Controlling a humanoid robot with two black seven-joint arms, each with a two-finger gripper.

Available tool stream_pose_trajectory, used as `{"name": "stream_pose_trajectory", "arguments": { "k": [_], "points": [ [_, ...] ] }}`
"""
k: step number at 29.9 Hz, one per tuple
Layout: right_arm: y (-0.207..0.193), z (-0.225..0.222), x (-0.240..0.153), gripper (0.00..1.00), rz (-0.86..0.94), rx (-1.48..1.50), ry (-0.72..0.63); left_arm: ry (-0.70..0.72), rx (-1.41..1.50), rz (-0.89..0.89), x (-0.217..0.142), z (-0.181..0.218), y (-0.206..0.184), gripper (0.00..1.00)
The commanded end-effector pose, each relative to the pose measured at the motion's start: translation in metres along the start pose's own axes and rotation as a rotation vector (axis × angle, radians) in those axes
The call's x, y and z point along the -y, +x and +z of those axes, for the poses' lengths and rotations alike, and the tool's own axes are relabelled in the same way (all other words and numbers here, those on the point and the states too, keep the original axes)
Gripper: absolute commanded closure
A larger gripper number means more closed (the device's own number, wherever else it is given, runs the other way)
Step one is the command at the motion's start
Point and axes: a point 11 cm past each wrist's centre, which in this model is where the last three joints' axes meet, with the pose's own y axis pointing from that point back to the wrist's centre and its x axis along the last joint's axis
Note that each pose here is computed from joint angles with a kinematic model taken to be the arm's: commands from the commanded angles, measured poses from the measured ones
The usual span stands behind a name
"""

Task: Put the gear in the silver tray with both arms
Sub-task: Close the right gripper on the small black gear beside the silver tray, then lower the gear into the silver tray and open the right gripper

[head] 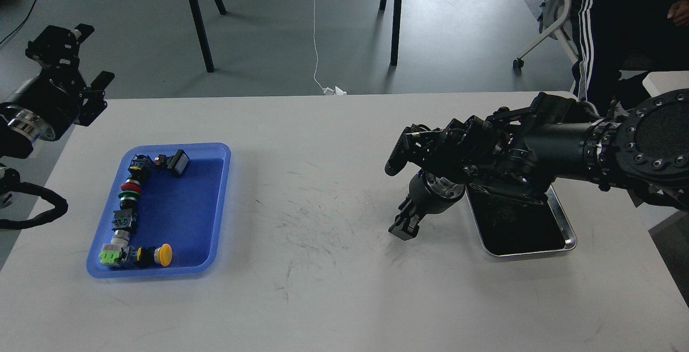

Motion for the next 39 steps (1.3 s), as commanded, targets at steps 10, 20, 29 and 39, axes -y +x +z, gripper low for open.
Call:
{"name": "stream_pose_trajectory", "arguments": {
  "k": [10,20,29,39],
  "points": [
    [-0.003,0.0,0.001,0.58,-0.008,0.003,0.001,0.0,0.001,0.001,0.0,0.0,0.0,0.02],
    [-0.003,0.001,0.002,0.68,-0.006,0.004,-0.002,0.0,0.001,0.001,0.0,0.0,0.0,0.02],
    [-0.002,0.001,0.001,0.83,-0.005,0.002,-0.004,0.002,0.0,0.001,0.0,-0.001,0.0,0.02],
    [0.002,0.008,-0.008,0.99,0.003,0.002,-0.022,0.002,0.005,0.007,0.0,-0.001,0.001,0.02]
  ]
}}
